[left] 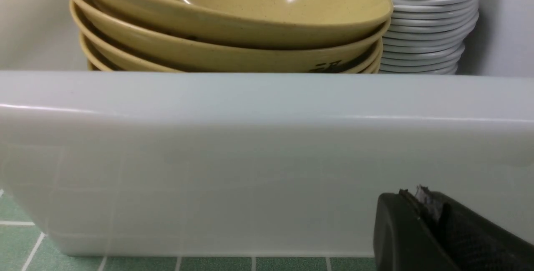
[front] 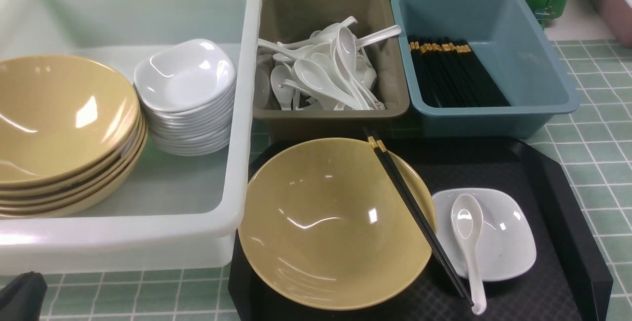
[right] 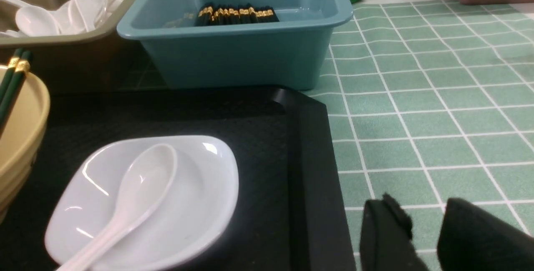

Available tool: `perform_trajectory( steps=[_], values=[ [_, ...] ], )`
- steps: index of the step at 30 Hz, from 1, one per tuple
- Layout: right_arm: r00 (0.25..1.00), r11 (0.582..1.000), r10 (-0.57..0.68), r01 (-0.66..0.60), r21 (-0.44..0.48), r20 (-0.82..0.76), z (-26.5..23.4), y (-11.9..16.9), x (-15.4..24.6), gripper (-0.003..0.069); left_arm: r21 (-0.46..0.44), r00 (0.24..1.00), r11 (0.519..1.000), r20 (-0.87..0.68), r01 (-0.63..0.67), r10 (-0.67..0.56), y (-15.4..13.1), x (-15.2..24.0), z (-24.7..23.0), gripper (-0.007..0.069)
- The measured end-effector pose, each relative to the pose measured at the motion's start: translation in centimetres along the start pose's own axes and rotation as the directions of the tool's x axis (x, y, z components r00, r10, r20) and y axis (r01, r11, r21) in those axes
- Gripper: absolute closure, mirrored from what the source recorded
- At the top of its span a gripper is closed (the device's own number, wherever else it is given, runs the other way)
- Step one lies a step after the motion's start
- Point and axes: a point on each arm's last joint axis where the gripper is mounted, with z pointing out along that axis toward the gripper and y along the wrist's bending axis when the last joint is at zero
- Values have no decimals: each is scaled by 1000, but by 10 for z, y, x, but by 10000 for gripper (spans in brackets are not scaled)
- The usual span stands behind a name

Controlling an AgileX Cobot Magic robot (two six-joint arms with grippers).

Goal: On blue table put chopsticks spoon bowls plates into blue grey white boxes.
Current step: 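Move the grippers toward the tableware on the black tray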

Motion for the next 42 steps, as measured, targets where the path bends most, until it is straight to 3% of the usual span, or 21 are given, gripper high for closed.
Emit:
perform_trajectory(
  steps=[15,19,21,23,25,26,28,29,31,33,35,36,38,40,42],
  values=[
    [1000,1000,0,0,0,0,0,0,0,421,-5,1000,1000,0,-14,14,0,0,0,624],
    [1000,1000,17,-17,-1,0,0,0,0,421,25,992,991,8,128,-128,-2,-1,0,624],
    [992,992,123,-123,-10,-2,0,1,0,421,53,964,963,17,265,-267,-4,-3,0,624],
    [950,949,312,-313,-30,-12,0,3,0,421,97,885,882,29,461,-465,-7,-6,0,624],
    [874,873,485,-486,-46,-30,0,5,0,421,143,756,751,21,645,-654,-9,-10,-1,624],
    [732,729,679,-681,-63,-60,0,8,0,421,182,591,581,-5,794,-806,-10,-13,-2,624],
    [546,543,832,-837,-63,-91,-1,10,0,421,214,382,363,-51,907,-923,-12,-16,-2,624],
    [498,494,862,-867,-61,-98,-1,10,0,421,223,308,287,-66,932,-949,-12,-17,-2,624],
    [444,440,890,-896,-58,-105,-1,11,0,421,232,245,221,-78,947,-966,-12,-19,-3,624],
    [464,460,880,-886,-62,-105,-1,11,-1,421,237,224,199,-79,951,-971,-12,-20,-3,624],
    [486,481,868,-874,-65,-104,-1,11,-1,421,239,222,198,-79,951,-972,-12,-20,-3,624],
    [517,513,850,-856,-69,-101,-1,11,-1,421,239,222,198,-81,951,-972,-12,-20,-3,624],
    [532,527,840,-847,-69,-104,-1,11,0,421,238,232,206,-85,949,-969,-12,-19,-3,624],
    [539,536,833,-842,-61,-124,-1,12,1,421,242,274,246,-89,938,-958,-14,-21,-4,624],
    [579,578,798,-814,-59,-166,-2,15,2,422,285,380,344,-79,894,-922,-17,-33,-9,624]
  ],
)
